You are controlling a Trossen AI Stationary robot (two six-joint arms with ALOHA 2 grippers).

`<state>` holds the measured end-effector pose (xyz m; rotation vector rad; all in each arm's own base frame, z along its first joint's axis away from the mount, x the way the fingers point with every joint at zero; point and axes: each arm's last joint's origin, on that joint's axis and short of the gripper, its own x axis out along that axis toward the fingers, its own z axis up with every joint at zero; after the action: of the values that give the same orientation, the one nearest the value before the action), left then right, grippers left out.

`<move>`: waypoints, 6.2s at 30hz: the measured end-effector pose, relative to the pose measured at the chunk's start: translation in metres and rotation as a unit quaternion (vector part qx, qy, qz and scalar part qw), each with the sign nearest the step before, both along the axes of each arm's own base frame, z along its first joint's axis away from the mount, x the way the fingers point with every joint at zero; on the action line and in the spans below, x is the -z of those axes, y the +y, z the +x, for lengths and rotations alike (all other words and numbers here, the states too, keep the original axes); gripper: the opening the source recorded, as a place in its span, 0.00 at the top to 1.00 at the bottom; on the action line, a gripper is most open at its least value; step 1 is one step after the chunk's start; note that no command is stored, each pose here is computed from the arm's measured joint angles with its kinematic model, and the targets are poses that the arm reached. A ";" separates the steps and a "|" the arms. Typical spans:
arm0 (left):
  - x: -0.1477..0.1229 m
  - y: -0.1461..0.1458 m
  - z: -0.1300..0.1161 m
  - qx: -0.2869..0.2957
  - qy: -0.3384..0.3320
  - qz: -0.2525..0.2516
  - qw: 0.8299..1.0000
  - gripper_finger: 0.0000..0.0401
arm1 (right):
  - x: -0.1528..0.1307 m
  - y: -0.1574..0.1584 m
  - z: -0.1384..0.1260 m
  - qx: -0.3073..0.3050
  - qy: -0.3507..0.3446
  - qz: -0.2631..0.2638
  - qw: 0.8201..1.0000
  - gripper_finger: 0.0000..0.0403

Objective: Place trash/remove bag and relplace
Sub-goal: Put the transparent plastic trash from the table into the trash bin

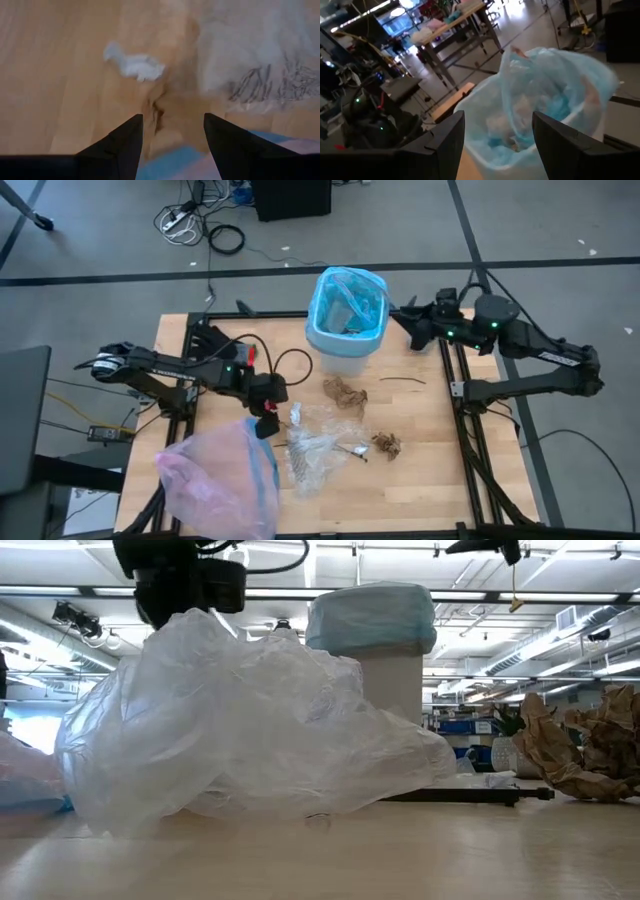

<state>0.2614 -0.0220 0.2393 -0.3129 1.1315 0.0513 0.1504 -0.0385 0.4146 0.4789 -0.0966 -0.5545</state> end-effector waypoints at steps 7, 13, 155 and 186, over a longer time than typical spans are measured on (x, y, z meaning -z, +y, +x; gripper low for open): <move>0.026 -0.012 -0.001 0.164 -0.055 0.068 0.983 0.46 | 0.000 -0.001 0.006 -0.005 -0.008 0.005 1.000 0.45; 0.043 -0.020 0.002 0.225 -0.139 0.058 0.963 0.46 | -0.001 -0.001 0.006 -0.005 -0.021 0.013 1.000 0.45; -0.168 0.132 0.106 -0.064 -0.218 0.221 0.948 0.67 | 0.052 -0.074 0.108 0.000 0.010 0.058 0.998 0.59; -0.223 0.130 0.086 -0.040 -0.258 0.282 0.923 0.64 | 0.036 -0.056 0.103 -0.063 -0.027 0.035 0.997 0.59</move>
<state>0.3477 0.1084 0.4624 0.1447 0.5399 0.3425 0.2538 -0.0942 0.3785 0.5649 -0.0972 -0.4231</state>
